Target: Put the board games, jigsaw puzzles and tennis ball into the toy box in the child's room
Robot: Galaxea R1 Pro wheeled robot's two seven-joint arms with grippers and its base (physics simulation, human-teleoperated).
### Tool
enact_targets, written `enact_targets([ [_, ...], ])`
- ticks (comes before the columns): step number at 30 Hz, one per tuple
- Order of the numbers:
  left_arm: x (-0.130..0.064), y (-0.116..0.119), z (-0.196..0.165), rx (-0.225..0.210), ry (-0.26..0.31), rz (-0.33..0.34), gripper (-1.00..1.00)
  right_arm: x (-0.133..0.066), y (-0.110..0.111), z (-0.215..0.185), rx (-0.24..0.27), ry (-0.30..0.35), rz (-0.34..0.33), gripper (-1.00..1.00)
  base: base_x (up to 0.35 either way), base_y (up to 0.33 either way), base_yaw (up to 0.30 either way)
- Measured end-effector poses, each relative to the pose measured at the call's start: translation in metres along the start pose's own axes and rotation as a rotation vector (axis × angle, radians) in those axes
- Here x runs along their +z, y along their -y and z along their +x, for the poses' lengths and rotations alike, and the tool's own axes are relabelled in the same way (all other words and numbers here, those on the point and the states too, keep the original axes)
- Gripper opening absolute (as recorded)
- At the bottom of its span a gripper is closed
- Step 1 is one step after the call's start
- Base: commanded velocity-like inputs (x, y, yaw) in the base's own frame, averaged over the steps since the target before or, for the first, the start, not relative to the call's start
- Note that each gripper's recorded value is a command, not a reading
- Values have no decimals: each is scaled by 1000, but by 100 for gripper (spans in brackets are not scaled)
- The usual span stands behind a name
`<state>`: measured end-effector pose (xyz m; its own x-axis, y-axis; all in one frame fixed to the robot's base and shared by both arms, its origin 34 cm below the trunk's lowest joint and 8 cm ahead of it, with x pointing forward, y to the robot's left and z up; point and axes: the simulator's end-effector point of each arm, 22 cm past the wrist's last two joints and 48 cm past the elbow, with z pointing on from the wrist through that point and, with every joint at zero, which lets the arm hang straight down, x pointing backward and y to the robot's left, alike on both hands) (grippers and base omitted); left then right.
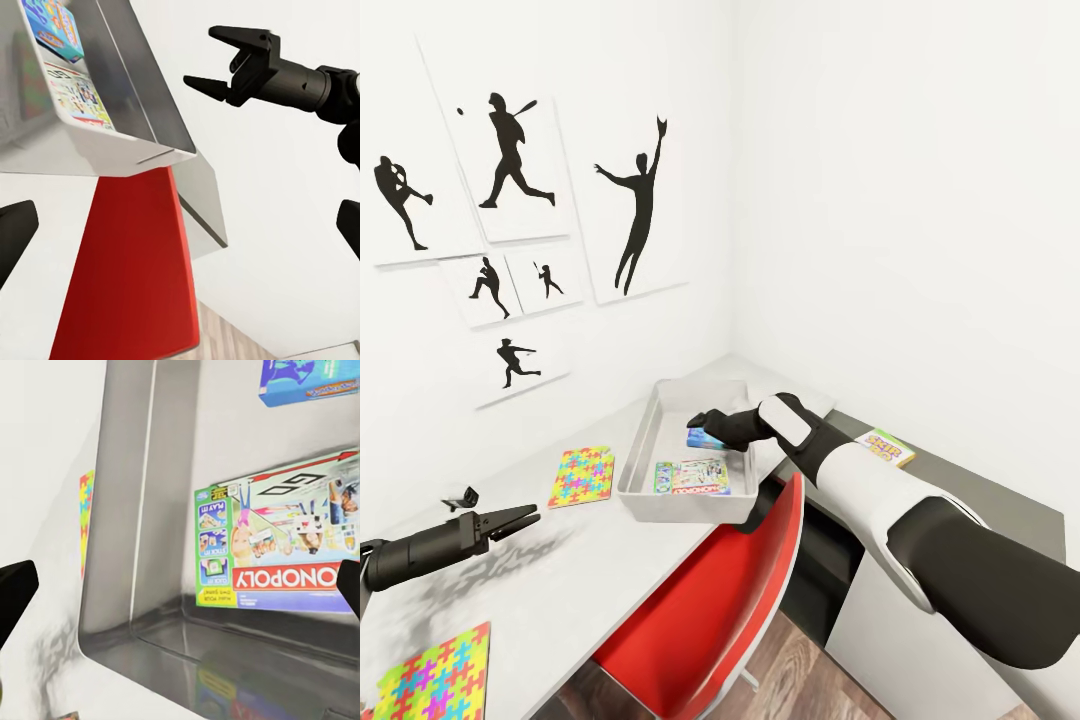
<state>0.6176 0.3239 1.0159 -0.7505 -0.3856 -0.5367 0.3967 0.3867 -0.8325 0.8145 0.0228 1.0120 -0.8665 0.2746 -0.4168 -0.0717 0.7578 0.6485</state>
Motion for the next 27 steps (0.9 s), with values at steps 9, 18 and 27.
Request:
enact_targets([
  [9, -1, 5, -2, -1, -1, 1, 100, -4, -4, -1, 0, 1, -3, 100, 0, 0, 0],
  [18, -3, 14, -5, -2, -1, 1, 100, -15, -40, -5, -36, 17, -69, 100, 0, 0, 0],
  [27, -8, 23, -11, 4, 1, -3, 100, -41, -132, 22, -143, 48, -283, 100, 0, 0, 0],
])
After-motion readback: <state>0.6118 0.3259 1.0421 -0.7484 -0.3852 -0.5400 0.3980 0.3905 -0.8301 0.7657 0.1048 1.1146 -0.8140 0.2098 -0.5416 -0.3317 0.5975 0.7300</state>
